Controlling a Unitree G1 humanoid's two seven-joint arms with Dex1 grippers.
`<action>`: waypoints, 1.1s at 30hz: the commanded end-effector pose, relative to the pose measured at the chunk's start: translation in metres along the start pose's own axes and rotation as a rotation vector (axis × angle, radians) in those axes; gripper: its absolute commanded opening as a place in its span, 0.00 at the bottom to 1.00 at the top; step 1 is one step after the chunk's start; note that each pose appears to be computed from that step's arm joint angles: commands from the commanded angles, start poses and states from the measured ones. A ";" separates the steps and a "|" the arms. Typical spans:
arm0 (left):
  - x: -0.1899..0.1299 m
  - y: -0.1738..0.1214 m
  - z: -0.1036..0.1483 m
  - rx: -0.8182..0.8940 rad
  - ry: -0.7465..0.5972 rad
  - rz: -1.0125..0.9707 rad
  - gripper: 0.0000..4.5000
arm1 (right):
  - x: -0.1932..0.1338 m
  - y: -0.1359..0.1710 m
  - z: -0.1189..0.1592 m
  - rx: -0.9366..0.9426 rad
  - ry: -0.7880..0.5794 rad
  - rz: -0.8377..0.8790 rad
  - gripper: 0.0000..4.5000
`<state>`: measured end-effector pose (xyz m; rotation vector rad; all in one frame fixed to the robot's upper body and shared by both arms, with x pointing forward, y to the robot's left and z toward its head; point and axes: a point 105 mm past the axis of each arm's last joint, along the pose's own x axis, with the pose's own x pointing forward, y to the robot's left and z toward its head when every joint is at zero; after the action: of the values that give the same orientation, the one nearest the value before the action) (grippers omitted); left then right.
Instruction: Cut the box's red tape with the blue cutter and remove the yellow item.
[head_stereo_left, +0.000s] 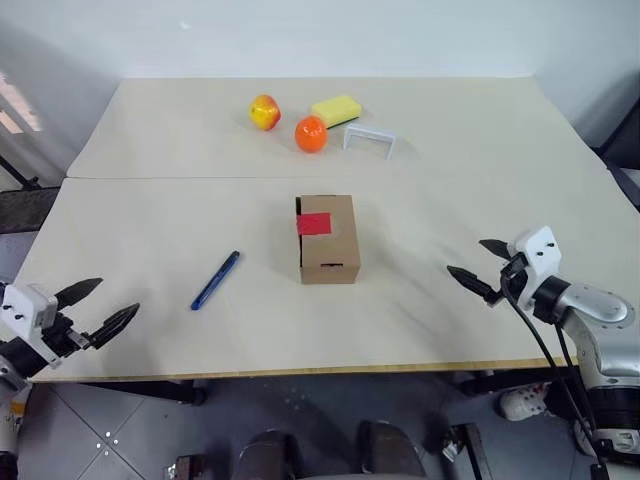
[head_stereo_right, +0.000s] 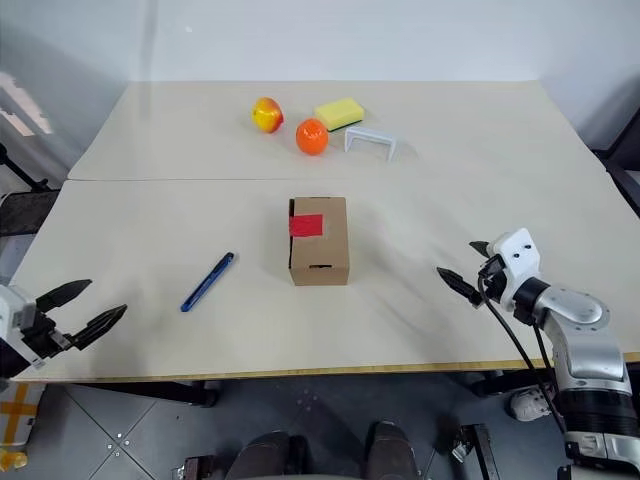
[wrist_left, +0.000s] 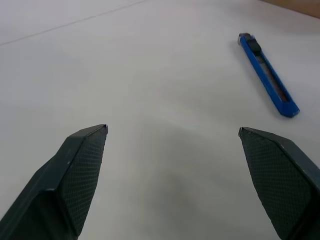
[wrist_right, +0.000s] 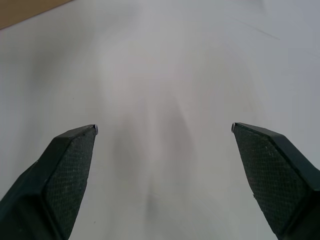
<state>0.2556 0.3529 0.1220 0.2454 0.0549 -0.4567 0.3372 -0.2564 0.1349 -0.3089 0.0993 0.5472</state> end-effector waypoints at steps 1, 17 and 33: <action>0.004 0.005 0.007 0.000 -0.002 0.020 0.99 | -0.005 -0.011 0.017 -0.021 -0.033 -0.038 1.00; 0.110 -0.005 0.076 0.131 -0.097 -0.165 0.66 | 0.026 0.028 0.044 0.057 0.077 0.063 0.59; 0.237 -0.110 0.110 0.116 -0.030 -0.617 0.01 | 0.076 0.083 0.057 0.047 0.127 0.258 0.00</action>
<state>0.4146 0.1418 0.1709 0.2891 0.0931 -1.0558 0.3616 -0.1504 0.1462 -0.2618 0.3078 0.7343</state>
